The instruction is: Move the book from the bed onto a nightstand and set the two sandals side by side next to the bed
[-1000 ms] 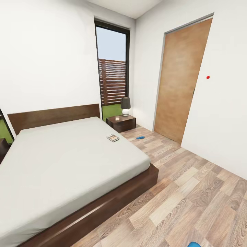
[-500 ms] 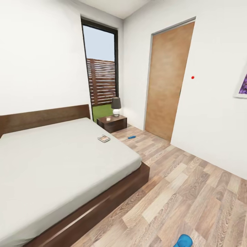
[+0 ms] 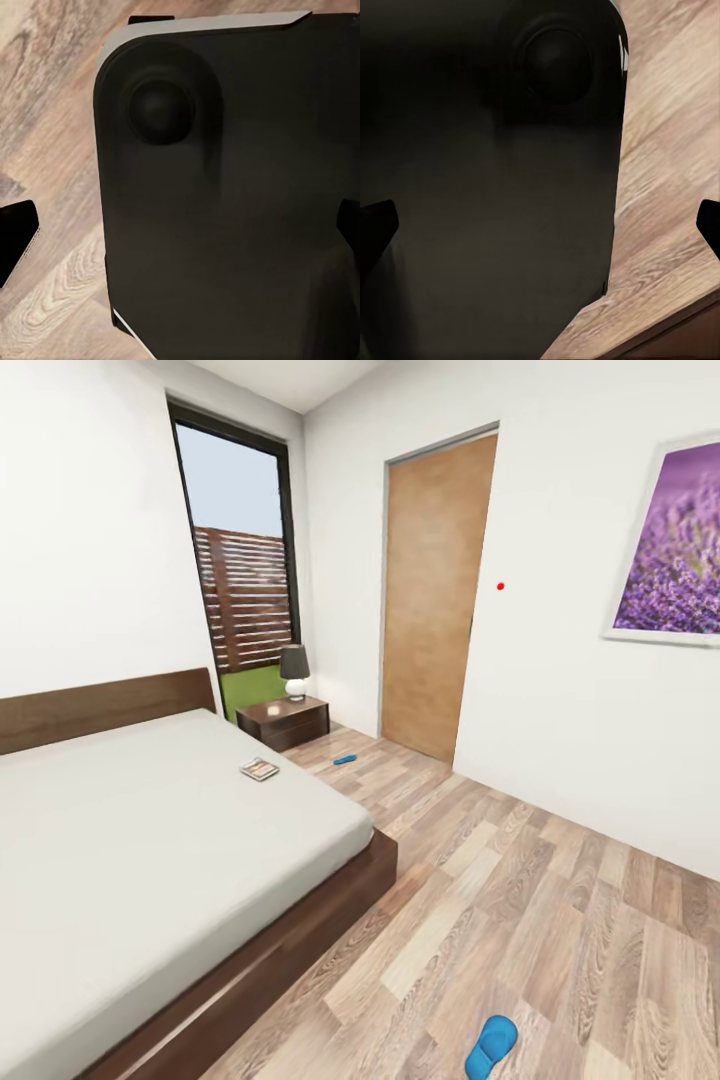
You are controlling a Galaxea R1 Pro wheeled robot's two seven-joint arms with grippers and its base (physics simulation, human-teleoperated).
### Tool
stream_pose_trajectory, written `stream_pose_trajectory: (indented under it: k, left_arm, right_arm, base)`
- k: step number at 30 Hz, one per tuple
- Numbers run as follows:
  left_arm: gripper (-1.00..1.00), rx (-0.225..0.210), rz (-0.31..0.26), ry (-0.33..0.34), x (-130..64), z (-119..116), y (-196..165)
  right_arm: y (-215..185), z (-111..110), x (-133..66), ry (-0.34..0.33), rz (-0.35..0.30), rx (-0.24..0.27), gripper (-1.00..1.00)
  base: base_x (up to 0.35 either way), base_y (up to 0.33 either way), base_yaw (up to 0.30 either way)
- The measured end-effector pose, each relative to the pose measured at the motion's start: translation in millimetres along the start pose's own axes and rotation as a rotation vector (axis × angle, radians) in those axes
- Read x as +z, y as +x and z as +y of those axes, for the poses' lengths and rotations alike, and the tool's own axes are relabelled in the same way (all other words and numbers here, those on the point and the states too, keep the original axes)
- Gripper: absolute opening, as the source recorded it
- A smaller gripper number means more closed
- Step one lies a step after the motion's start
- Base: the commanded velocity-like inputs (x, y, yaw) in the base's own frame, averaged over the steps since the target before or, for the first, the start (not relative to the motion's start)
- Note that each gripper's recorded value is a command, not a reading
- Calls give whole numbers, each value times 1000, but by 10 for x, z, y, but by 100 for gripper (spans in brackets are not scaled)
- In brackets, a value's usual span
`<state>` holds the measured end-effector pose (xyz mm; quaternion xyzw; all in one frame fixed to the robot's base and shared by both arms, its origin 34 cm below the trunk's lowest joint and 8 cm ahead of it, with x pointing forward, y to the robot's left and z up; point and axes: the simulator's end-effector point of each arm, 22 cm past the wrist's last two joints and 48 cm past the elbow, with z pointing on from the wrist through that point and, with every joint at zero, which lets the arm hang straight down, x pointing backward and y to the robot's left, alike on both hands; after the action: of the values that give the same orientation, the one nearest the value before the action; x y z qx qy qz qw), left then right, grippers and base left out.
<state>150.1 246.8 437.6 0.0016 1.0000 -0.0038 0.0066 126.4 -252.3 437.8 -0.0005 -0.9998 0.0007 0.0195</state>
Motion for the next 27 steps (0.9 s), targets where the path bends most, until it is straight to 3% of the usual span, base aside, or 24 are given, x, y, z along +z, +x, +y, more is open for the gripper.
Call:
stream_pose_trajectory:
  k: [27]
  left_arm:
    - [100,3,-56,-3,-8,25,-272]
  right_arm:
    - [10,-4,0,0,2,4,100]
  base:
    - [0,0,-294]
